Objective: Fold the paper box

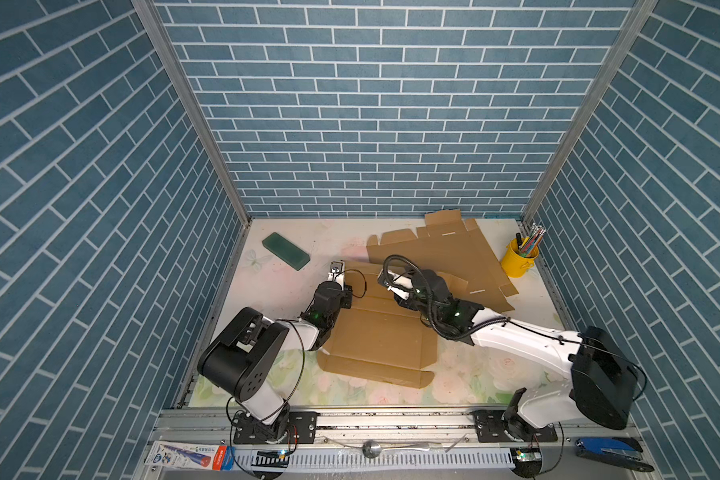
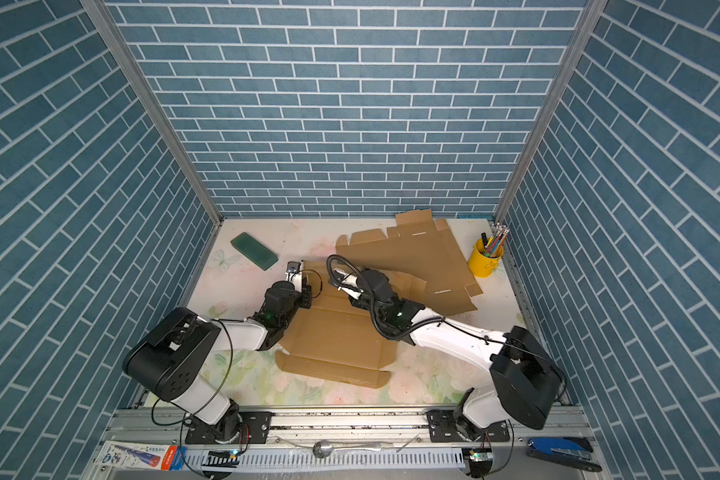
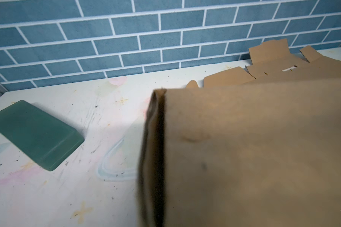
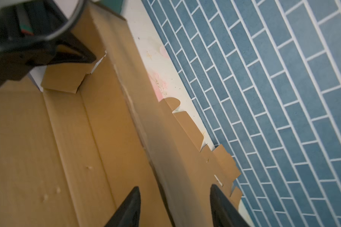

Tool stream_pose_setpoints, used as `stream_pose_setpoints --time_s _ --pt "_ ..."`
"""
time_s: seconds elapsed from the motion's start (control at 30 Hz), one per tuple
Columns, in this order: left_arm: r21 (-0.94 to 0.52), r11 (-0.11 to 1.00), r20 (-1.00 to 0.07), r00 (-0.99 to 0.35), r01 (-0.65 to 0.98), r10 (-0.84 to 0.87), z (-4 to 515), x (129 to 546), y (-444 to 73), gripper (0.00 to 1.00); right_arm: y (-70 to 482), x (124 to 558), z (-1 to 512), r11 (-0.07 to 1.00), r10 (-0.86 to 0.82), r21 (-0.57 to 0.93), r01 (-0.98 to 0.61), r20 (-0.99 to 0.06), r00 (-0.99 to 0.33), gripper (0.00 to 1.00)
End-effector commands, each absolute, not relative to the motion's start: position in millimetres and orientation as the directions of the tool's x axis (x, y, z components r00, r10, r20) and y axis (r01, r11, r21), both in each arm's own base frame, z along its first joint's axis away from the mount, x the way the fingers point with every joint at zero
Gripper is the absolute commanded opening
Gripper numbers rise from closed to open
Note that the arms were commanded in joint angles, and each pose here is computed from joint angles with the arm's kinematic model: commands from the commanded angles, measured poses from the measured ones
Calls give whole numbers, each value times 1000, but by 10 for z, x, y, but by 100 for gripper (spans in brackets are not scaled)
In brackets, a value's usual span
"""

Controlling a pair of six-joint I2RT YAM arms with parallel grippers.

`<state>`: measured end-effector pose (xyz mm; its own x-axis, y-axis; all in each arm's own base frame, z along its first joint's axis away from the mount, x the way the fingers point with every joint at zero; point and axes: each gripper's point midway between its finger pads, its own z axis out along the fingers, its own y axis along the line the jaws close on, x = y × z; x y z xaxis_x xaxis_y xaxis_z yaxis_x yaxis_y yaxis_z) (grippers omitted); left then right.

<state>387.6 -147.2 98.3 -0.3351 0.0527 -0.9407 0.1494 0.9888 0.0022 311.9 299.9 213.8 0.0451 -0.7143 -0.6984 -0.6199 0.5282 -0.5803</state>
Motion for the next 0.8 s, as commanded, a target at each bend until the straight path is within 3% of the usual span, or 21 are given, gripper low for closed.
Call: stream_pose_setpoints --time_s 0.0,0.13,0.27,0.37,0.5,0.63,0.77 --pt "-52 998 -960 -277 38 -39 1101 3830 -1261 0 2779 3046 2422 735 -432 -182 -653 -868 -244 57" --pt "-48 999 -965 -260 8 -44 1069 3734 -1235 0 2260 3241 2636 910 -60 166 -380 -854 -517 59" --pt "-43 998 -970 -237 -43 -52 1073 3648 -1201 0 1883 3232 2564 947 218 320 -25 -698 -682 52" --pt "-9 999 -974 -226 -53 -21 1076 3567 -1250 0 1904 3167 2481 912 337 396 112 -563 -755 51" --pt "-10 999 -971 -238 -44 -20 978 3496 -1273 0 2159 3156 2426 837 426 522 162 -438 -792 54" --pt "-16 999 -970 -242 -32 -23 938 3477 -1292 0 2338 3205 2274 856 363 497 143 -380 -851 62" --pt "-12 1000 -970 -244 -20 -17 933 3473 -1311 0 2429 3306 2151 877 316 466 117 -376 -871 64"
